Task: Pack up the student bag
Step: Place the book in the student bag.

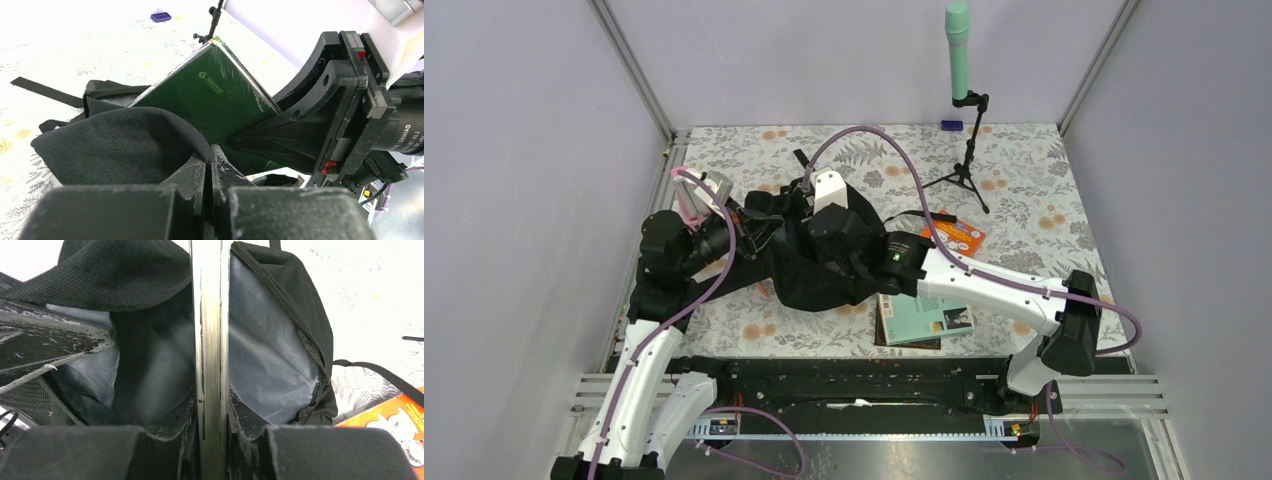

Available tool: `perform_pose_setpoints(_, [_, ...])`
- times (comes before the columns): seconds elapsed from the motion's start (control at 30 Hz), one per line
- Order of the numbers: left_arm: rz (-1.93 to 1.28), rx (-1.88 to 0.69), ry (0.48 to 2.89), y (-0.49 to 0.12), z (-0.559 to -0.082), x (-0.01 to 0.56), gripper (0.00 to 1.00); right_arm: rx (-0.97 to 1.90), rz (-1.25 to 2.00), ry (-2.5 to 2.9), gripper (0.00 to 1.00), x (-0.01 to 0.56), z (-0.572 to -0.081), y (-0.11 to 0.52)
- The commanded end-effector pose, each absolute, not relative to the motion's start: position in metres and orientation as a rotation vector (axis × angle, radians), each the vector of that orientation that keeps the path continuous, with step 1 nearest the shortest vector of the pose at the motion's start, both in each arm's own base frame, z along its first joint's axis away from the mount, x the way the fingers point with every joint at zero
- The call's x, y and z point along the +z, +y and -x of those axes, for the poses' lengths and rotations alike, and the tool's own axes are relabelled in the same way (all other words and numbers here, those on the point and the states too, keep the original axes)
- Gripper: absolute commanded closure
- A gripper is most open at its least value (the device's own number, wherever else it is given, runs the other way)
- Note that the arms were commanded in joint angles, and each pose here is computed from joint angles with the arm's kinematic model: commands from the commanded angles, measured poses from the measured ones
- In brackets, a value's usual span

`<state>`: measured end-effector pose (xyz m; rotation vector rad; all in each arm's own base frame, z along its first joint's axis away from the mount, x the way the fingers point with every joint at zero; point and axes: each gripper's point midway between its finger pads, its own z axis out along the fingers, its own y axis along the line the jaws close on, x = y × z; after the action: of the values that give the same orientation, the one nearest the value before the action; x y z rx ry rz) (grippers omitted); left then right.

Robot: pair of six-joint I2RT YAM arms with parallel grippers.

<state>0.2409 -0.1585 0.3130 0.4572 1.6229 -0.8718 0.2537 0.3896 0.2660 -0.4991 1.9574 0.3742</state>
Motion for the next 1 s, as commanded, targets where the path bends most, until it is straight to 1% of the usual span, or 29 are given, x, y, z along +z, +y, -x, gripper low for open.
perform_pose_setpoints(0.0, [-0.531,-0.847,1.421,-0.163,-0.235,0.361,1.00,0.238,0.480,1.948,1.00,0.269,-0.262,0.377])
perform_pose_setpoints(0.23, [-0.491,-0.836,1.441,-0.160,-0.241,0.358,1.00,0.136,0.538,2.007,1.00,0.241,-0.265,0.388])
perform_pose_setpoints(0.33, [-0.466,-0.823,1.456,-0.157,-0.245,0.357,1.00,0.216,0.589,2.038,1.00,0.235,-0.257,0.403])
perform_pose_setpoints(0.43, [-0.427,-0.803,1.467,-0.153,-0.250,0.356,1.00,0.309,0.630,2.059,0.96,0.233,-0.247,0.416])
perform_pose_setpoints(0.47, [-0.394,-0.781,1.478,-0.149,-0.254,0.355,1.00,0.342,0.663,2.064,0.97,0.233,-0.242,0.421])
perform_pose_setpoints(0.5, [-0.358,-0.755,1.493,-0.144,-0.259,0.353,1.00,0.371,0.687,2.072,1.00,0.232,-0.238,0.424])
perform_pose_setpoints(0.6, [-0.256,-0.672,1.561,-0.128,-0.273,0.344,1.00,0.455,0.721,2.115,1.00,0.230,-0.223,0.426])
perform_pose_setpoints(0.73, [-0.154,-0.603,1.630,-0.114,-0.285,0.333,1.00,0.444,0.766,2.169,1.00,0.224,-0.208,0.415])
perform_pose_setpoints(0.97, [-0.142,-0.632,1.670,-0.117,-0.285,0.325,1.00,0.455,0.874,2.272,1.00,0.195,-0.190,0.421])
